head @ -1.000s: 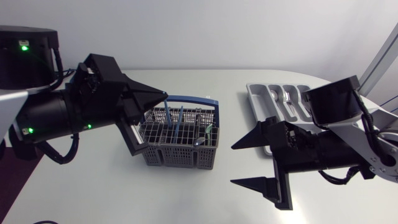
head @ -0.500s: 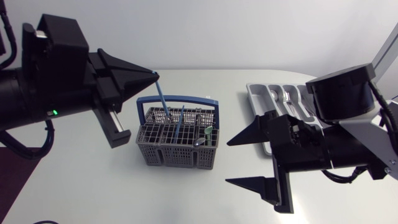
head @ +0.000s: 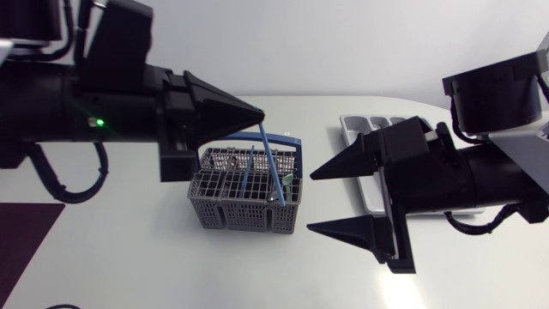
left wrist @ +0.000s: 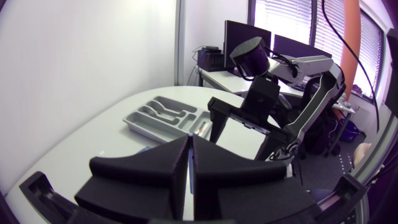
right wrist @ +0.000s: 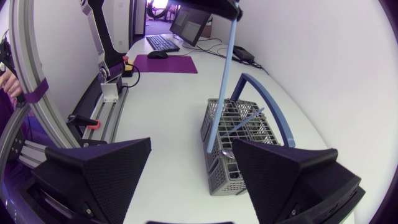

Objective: Unload the cutlery basket into the drawer organizer.

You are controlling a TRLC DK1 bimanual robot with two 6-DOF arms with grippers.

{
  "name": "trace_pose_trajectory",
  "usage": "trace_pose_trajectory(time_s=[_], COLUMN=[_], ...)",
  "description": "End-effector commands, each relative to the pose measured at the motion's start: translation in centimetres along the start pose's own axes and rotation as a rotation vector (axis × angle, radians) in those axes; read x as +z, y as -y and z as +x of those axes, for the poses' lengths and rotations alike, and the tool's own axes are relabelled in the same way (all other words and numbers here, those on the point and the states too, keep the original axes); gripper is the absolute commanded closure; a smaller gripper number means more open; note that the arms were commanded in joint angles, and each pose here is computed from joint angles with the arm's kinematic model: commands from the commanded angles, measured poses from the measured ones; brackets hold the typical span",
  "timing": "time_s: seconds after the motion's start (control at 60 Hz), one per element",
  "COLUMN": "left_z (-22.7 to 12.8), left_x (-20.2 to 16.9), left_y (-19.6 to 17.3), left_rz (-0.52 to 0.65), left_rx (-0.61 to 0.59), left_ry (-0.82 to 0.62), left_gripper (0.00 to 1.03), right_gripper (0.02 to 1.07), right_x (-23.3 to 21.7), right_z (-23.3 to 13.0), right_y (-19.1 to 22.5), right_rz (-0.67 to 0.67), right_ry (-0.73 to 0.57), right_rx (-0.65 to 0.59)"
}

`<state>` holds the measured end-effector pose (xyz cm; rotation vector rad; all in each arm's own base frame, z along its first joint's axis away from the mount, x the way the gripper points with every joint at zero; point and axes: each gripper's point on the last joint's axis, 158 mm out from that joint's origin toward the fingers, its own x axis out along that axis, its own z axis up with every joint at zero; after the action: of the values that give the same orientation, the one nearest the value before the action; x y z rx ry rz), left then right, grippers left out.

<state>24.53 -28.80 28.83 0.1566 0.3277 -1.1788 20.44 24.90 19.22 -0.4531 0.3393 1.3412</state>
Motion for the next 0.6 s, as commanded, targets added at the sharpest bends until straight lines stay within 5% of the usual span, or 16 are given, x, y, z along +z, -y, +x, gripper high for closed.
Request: trace_pose_trajectory(time_s=[0.0,0.483,0.583], left_z=[1.0,2.8,2.9], left_x=[0.5,1.6,1.6], left_y=[-0.3,-0.2,-0.2], left_rz=[-0.063,-0.144,-0.149], left_rx=[-0.035,-0.119,-0.12], left_ry=[-0.007,-0.003,0.0], left_gripper=[0.99,0.99,0.99], right_gripper=[0.18,0.64,0.66], right_x=[-0.1,-0.7,-0.7], right_z=[0.1,1.9,1.9], right_y=[0.6,2.8,2.9], right_rz=[0.056,0.124,0.134], right_ry=[-0.001,-0.021,-0.014], right_rx=[0.013,0.052,0.063])
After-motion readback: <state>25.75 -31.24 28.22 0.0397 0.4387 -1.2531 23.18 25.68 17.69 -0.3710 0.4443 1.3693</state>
